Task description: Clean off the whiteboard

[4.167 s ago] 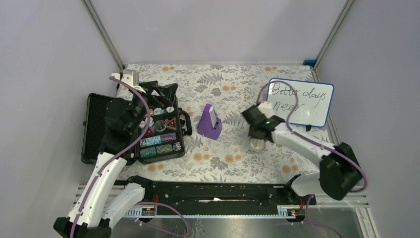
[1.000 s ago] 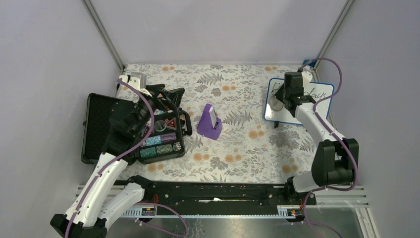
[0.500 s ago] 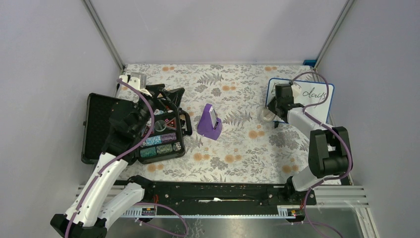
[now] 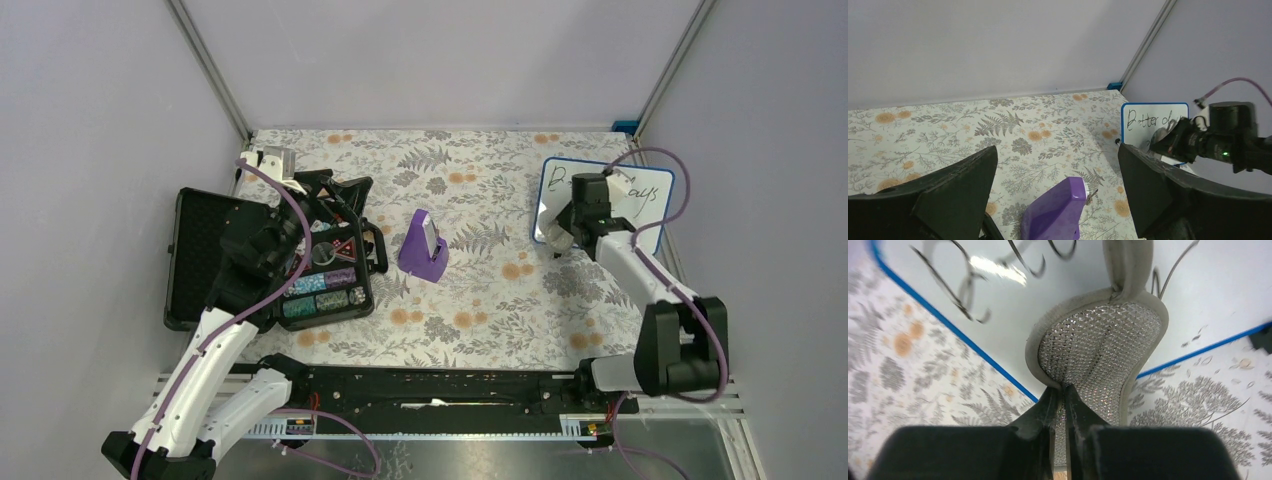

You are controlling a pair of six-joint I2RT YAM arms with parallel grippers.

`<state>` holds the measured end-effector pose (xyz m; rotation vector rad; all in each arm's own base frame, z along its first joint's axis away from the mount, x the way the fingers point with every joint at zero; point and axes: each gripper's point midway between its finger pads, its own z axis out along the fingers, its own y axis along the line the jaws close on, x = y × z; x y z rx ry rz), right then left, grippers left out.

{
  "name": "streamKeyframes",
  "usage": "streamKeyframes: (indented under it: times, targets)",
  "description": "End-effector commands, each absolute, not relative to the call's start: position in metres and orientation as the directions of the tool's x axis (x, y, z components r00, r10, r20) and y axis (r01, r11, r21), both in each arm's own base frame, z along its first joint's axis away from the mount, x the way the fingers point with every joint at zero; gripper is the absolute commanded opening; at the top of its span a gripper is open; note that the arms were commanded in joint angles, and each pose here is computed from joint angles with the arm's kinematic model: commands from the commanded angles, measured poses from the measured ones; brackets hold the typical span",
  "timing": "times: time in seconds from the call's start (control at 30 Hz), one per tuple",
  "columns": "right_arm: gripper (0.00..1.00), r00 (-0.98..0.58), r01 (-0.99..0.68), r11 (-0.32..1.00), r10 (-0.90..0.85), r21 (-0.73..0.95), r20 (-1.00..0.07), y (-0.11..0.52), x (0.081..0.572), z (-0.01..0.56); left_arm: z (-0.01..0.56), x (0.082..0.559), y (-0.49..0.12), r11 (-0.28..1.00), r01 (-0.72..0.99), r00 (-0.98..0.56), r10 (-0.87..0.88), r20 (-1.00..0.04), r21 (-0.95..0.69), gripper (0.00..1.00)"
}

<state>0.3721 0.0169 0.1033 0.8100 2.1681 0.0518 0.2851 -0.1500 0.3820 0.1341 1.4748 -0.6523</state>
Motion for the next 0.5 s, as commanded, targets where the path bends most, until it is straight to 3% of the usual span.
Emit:
streamKeyframes:
  times: [0.0,0.03,0.23,0.47]
  targets:
    - [0.04,-0.278,0.504,0.782,0.548,0.365,-0.789,-0.005,0.389,0.172,0.399,0.282,-0.149,0.816,0.500,0.019,-0.344,-0.939,-0.289,0.99]
    - [0.00,-0.259,0.508,0.778,0.547,0.369,-0.796,-0.008,0.393,0.179,0.399,0.282,-0.149,0.816,0.500,0.018,-0.344,-0.939,-0.289,0.99]
    - [0.00,-0.243,0.528,0.765,0.551,0.368,-0.798,-0.014,0.420,0.195,0.402,0.279,-0.147,0.818,0.499,0.029,-0.346,-0.938,-0.286,0.99]
    - [0.00,-0.271,0.531,0.759,0.573,0.377,-0.774,-0.014,0.441,0.170,0.400,0.281,-0.148,0.820,0.496,0.024,-0.341,-0.940,-0.285,0.99]
